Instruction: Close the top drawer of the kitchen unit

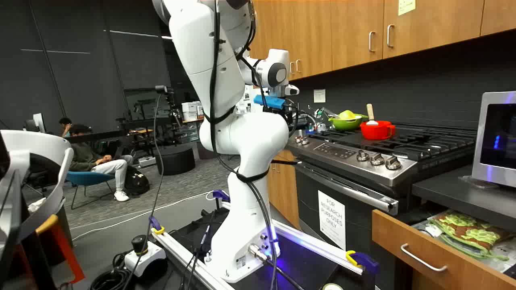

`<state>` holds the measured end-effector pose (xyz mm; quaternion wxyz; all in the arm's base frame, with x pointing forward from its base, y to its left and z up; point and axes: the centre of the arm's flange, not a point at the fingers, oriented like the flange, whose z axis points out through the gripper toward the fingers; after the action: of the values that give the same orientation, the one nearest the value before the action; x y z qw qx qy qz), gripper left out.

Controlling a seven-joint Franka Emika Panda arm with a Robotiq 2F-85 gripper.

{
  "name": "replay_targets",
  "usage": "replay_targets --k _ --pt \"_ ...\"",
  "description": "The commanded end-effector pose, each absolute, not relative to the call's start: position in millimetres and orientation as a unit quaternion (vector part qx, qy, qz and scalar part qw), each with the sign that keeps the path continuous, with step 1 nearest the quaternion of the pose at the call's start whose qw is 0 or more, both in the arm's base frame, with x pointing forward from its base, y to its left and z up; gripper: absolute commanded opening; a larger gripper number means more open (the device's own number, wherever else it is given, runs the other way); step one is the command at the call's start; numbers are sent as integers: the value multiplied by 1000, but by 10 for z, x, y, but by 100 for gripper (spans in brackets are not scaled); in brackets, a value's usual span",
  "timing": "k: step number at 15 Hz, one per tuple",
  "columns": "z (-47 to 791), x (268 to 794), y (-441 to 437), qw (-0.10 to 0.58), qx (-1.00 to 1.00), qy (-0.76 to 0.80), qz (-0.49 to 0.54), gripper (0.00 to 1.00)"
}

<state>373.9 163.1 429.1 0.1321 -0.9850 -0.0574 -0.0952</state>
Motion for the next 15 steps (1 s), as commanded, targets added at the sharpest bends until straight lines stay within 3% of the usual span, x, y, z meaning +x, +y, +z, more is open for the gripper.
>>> replay_targets --k 1,15 --pt "4291 3739 1631 132 -985 -57 -95 100" --pt "4215 3743 1432 137 -987 -24 -86 100"
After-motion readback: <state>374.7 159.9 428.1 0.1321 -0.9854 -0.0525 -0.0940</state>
